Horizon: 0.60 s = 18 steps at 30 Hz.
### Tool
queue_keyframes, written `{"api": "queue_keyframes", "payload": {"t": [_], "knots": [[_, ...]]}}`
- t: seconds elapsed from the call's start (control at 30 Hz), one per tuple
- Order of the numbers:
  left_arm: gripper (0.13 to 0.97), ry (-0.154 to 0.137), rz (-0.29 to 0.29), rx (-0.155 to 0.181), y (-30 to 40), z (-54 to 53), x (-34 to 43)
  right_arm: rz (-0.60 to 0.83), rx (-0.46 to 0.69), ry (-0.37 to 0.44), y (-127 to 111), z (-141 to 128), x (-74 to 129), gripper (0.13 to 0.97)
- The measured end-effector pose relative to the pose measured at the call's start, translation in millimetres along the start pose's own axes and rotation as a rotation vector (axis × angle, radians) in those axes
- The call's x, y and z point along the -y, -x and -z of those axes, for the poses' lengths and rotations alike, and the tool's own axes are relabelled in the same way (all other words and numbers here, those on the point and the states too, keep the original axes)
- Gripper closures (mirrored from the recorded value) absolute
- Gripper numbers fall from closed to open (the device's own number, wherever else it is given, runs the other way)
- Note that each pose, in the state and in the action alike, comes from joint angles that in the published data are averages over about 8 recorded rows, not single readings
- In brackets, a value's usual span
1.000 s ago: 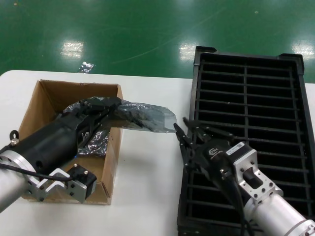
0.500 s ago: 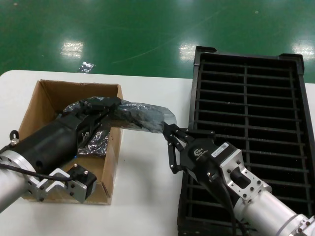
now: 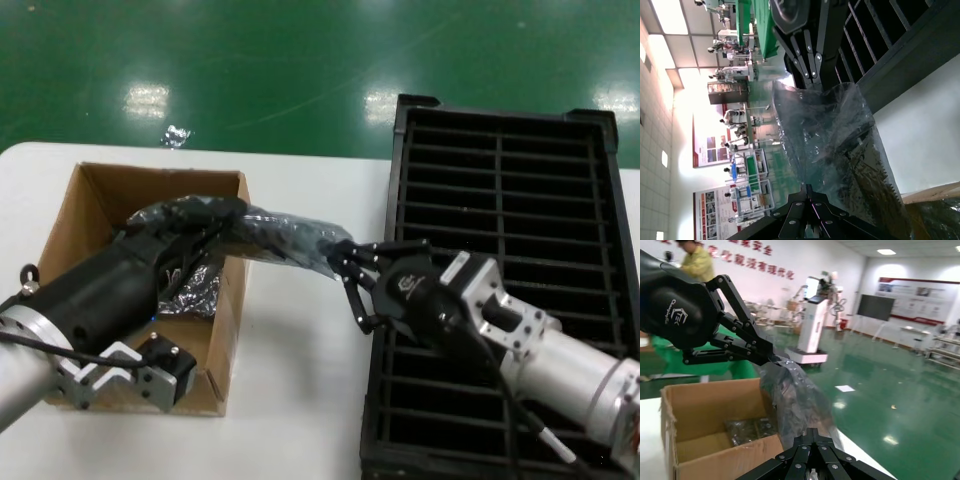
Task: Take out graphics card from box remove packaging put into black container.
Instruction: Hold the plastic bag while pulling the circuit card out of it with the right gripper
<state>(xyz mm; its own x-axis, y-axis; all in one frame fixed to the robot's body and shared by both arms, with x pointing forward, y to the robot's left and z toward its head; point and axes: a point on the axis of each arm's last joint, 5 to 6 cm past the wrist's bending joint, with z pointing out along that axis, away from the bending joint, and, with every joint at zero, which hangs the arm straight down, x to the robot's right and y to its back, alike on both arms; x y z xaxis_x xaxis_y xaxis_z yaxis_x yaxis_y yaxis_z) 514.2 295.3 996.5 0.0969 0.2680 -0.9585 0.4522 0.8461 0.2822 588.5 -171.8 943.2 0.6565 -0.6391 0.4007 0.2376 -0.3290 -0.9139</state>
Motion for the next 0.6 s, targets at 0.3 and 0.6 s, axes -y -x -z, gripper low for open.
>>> {"api": "queue_keyframes", "payload": {"t": [0.3,0.6], "knots": [[0.958,0.000,0.000,0.000,0.0,0.0,0.0,0.022,0.131,0.032,-45.3,-8.0,-1.4,0.962],[0.958,0.000,0.000,0.000,0.0,0.0,0.0,0.016,0.194,0.030,-56.5,-16.7,-3.2,0.963]]}}
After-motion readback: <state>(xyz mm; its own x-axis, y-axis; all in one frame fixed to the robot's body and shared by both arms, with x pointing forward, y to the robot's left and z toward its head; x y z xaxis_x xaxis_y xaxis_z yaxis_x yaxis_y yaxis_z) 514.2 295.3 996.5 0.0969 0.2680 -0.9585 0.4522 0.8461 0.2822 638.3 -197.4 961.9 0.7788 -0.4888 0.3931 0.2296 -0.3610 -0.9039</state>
